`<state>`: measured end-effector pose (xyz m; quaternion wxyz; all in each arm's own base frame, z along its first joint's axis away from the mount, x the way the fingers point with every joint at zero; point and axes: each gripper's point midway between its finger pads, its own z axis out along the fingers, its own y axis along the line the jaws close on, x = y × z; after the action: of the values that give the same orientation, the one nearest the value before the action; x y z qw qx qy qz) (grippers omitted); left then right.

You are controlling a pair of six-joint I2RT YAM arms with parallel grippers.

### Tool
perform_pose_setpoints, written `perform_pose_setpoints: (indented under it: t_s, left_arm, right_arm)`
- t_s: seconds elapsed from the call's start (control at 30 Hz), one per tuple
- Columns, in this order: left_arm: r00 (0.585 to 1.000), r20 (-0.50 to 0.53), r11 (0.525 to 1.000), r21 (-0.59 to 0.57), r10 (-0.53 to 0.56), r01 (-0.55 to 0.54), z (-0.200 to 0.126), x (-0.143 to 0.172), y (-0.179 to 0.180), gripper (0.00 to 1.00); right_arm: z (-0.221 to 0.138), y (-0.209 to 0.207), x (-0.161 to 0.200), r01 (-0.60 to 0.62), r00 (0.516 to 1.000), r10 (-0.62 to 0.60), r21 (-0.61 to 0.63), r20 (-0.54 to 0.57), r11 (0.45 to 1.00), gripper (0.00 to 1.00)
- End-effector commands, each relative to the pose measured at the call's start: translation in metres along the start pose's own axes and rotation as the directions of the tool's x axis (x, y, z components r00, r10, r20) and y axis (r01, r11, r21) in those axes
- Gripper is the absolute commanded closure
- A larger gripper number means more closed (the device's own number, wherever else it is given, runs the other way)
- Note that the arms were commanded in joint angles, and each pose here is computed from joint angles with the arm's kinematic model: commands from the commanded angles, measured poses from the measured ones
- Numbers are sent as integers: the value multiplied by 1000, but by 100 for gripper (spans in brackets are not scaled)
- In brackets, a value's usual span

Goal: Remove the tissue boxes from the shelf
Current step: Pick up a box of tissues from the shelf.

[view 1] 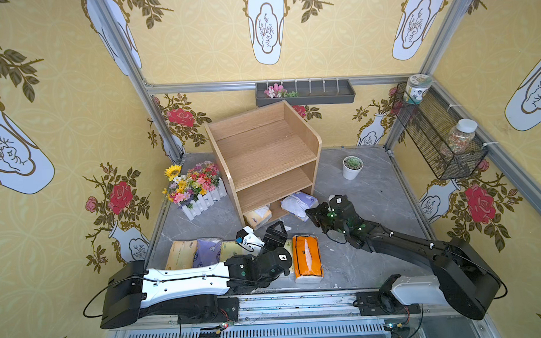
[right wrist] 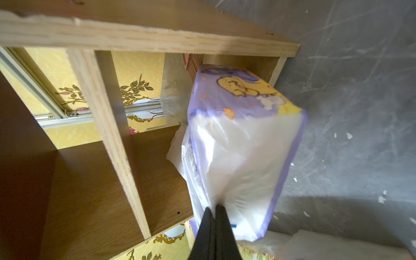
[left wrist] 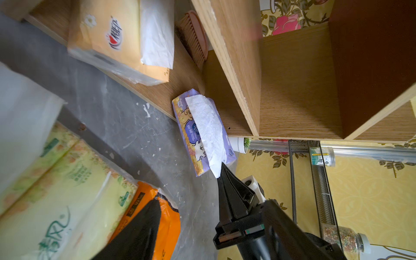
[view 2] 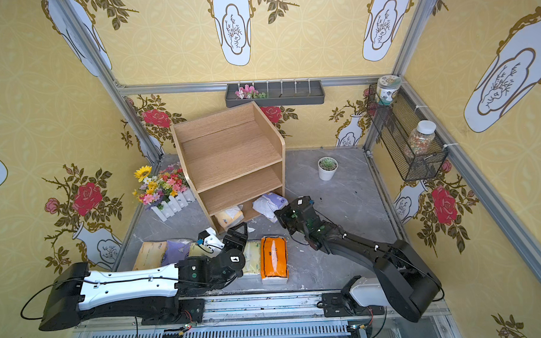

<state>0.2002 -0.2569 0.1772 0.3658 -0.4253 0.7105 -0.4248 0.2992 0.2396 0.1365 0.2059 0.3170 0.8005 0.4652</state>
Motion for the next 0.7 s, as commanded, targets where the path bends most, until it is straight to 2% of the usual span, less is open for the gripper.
perform_pose_setpoints:
  t_s: [0.0,0.17,0.5,0.67]
  left_arm:
    - [999,-43,999,26,-34,35,6,14,-12,23]
    - [994,-79,997,28,-75,77,18,26,-15,22]
    - [962,-221,983,54,-159,175,50,63,-33,20]
    - [919,-329,970,41,-215,242,67,90,-38,15]
  right_arm:
    - [-13,4,9,35,997,-37,-21,-66,999,100]
    - [-42,-3,2,33,998,-33,-3,-46,999,100]
    - [-86,6,-5,18,999,-21,-49,-46,999,100]
    - [-101,11,-3,29,997,-34,-81,-70,996,100]
